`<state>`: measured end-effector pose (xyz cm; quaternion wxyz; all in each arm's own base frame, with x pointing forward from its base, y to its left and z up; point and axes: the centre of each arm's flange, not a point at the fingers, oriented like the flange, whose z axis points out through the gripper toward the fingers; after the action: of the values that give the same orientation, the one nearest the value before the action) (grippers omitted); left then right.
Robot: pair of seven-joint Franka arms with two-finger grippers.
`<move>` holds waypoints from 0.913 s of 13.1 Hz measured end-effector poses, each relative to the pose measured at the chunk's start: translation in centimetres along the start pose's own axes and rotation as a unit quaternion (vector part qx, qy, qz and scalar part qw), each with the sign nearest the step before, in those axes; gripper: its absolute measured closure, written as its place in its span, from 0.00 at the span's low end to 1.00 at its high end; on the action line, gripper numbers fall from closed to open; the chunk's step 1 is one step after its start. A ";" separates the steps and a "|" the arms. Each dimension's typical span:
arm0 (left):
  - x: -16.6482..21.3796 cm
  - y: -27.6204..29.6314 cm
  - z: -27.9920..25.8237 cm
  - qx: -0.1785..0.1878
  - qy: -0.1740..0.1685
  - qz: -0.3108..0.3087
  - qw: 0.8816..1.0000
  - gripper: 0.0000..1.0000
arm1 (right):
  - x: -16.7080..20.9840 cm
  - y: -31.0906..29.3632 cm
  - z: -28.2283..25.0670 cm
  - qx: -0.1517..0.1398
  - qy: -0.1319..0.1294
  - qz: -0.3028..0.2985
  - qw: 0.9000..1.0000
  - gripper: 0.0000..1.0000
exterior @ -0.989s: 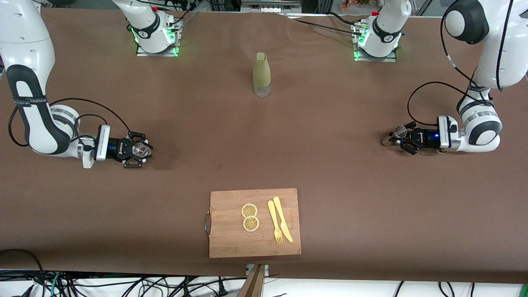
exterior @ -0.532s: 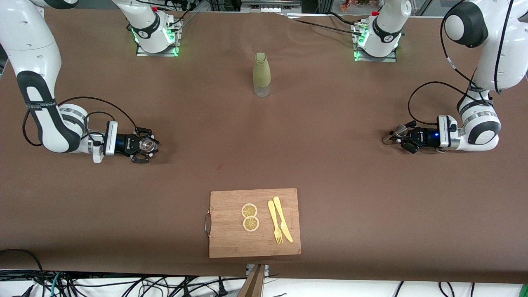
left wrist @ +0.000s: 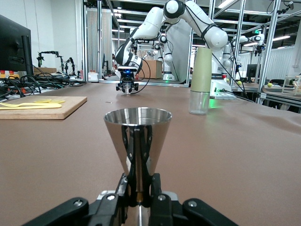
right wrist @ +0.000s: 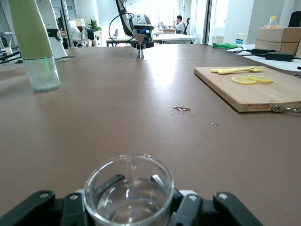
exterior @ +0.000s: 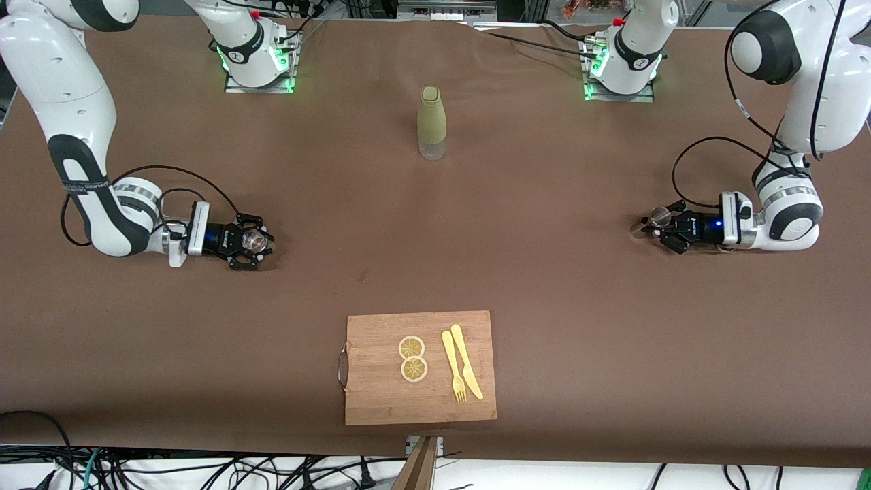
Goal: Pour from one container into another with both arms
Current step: 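Lower the glass with the right gripper while the left gripper lowers the jigger, then open both grippers to release the glass and the jigger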
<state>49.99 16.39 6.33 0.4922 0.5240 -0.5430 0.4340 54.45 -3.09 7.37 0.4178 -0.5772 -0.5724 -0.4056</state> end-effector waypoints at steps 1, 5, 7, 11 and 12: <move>0.0 0.0 -0.1 0.001 -0.002 0.000 1.000 0.74 | -0.4 -0.2 0.2 -0.001 0.002 0.001 1.000 0.65; 0.5 -1.4 -1.0 0.002 -0.019 0.010 1.000 0.29 | -0.7 -0.3 0.3 -0.004 0.005 -0.001 1.000 0.61; 1.7 -2.8 -3.3 -0.005 -0.058 0.009 0.998 0.09 | -0.7 -0.3 0.3 -0.004 0.005 -0.001 1.000 0.56; 6.9 -5.9 -8.1 -0.061 -0.169 -0.037 0.983 0.00 | -0.9 -0.3 0.1 -0.005 0.003 0.000 1.000 0.17; 8.9 -6.6 -8.9 -0.072 -0.203 -0.069 0.974 0.00 | -1.1 -0.4 -0.1 -0.006 0.001 0.000 1.000 0.05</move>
<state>57.60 23.39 16.08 0.4370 0.6007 -0.6236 0.2436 54.05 -3.49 6.40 0.4148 -0.5795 -0.5694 -0.4099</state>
